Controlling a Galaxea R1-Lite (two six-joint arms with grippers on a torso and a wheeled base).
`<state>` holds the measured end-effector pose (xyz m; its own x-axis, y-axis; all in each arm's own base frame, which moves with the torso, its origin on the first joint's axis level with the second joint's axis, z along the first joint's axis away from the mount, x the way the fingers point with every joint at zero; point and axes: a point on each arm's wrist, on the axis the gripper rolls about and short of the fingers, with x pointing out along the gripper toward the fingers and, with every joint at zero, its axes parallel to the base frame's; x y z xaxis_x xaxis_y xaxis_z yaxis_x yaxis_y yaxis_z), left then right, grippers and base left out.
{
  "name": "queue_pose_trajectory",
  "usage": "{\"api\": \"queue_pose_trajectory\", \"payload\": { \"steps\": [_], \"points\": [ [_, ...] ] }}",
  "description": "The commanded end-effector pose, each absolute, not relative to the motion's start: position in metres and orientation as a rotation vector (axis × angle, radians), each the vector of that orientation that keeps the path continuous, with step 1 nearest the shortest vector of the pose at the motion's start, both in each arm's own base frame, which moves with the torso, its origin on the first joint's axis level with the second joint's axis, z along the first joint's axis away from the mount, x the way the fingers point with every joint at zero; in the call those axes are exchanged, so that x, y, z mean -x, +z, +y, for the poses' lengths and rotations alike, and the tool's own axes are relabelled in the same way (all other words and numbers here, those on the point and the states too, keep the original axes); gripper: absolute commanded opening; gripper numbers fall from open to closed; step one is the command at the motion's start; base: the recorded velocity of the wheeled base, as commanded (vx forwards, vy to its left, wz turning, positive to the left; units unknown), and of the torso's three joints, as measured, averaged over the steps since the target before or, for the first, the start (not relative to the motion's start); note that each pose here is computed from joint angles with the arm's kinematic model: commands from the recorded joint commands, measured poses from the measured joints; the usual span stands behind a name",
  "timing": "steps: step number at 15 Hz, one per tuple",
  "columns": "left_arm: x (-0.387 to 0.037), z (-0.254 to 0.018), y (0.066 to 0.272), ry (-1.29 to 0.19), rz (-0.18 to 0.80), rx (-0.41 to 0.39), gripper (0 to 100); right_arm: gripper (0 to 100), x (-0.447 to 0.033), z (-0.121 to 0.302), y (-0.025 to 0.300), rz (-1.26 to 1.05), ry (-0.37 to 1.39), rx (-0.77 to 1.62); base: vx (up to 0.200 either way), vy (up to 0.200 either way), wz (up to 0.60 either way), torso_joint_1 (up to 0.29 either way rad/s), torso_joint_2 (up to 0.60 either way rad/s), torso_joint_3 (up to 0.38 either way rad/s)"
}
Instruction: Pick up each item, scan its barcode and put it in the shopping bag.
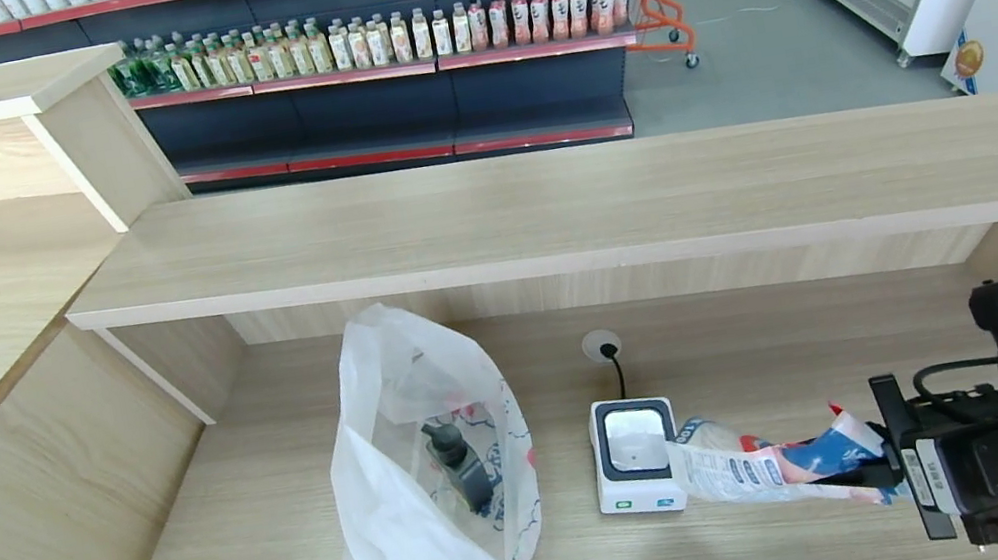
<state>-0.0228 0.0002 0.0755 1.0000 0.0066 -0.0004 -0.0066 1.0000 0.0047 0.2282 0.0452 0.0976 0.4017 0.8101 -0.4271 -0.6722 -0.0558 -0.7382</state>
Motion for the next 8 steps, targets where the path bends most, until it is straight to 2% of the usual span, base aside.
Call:
{"api": "queue_pose_trajectory", "payload": {
  "steps": [1,8],
  "points": [
    [0.023,0.000,0.075,0.008,0.000,-0.005,100,0,-0.247,0.046,0.083,-0.152,1.252,1.080,0.000,0.000,0.00,0.000,0.00,0.000],
    [0.023,0.000,0.075,0.008,0.000,-0.005,100,0,-0.282,0.060,0.072,-0.220,1.306,1.058,0.000,0.000,0.00,0.000,0.00,0.000]
  ]
}}
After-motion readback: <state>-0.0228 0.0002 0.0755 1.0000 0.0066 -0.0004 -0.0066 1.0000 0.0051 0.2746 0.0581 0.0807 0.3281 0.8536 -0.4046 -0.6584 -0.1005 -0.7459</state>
